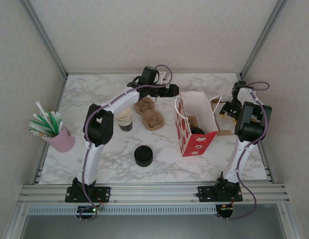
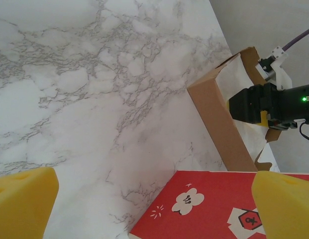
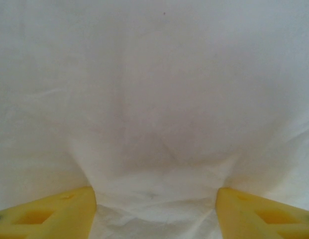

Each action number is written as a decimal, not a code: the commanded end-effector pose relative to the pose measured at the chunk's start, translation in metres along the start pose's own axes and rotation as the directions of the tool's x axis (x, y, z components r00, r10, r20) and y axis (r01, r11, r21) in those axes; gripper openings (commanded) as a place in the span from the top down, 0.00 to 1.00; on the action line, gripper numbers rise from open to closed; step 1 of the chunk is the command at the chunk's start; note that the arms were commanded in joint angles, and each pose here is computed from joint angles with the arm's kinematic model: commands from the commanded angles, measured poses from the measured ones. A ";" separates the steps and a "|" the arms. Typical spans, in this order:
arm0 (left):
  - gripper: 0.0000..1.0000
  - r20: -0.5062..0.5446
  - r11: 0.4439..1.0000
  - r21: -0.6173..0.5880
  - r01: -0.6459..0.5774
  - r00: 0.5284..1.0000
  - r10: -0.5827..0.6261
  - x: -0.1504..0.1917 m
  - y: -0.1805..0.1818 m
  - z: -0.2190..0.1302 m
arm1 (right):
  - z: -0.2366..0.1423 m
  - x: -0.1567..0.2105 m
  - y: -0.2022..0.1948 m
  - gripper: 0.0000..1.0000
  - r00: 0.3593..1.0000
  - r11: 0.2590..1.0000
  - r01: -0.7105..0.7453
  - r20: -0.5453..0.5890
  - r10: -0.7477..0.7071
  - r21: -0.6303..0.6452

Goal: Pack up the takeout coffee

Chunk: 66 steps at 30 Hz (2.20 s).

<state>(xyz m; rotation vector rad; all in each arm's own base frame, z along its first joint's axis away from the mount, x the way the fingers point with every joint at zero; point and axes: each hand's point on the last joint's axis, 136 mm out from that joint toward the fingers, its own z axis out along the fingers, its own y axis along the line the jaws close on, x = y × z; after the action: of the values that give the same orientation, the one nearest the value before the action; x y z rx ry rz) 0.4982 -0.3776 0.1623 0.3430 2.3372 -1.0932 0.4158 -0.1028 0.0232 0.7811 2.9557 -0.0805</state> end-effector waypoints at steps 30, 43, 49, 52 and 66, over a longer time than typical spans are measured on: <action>0.00 -0.018 1.000 0.015 -0.027 0.999 0.027 0.006 -0.011 0.011 | -0.035 -0.006 0.002 0.69 0.998 1.000 -0.003 0.066 0.004 -0.008; 0.00 -0.013 0.999 0.013 -0.033 0.999 0.033 0.004 -0.014 0.008 | -0.055 -0.010 0.002 0.78 0.994 1.000 -0.007 0.105 0.008 -0.007; 0.00 -0.007 0.999 0.009 -0.040 0.999 0.040 0.001 -0.017 0.003 | -0.070 -0.012 -0.001 0.81 0.990 1.000 -0.013 0.139 0.013 -0.002; 0.00 0.004 0.999 0.004 -0.045 0.999 0.045 -0.002 -0.020 -0.002 | -0.078 -0.013 -0.003 0.84 0.986 1.000 -0.019 0.164 0.019 -0.002; 0.00 0.175 0.998 0.009 -0.056 0.983 0.053 -0.035 -0.040 -0.050 | -0.136 -0.019 -0.009 1.00 0.944 0.998 -0.042 0.326 0.052 -0.038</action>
<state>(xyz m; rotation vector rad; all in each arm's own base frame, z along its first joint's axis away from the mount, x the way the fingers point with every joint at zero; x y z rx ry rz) 0.4892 -0.3734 0.1826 0.3263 2.2857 -1.0538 0.4201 -0.1080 0.1327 0.7487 2.7024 -0.1275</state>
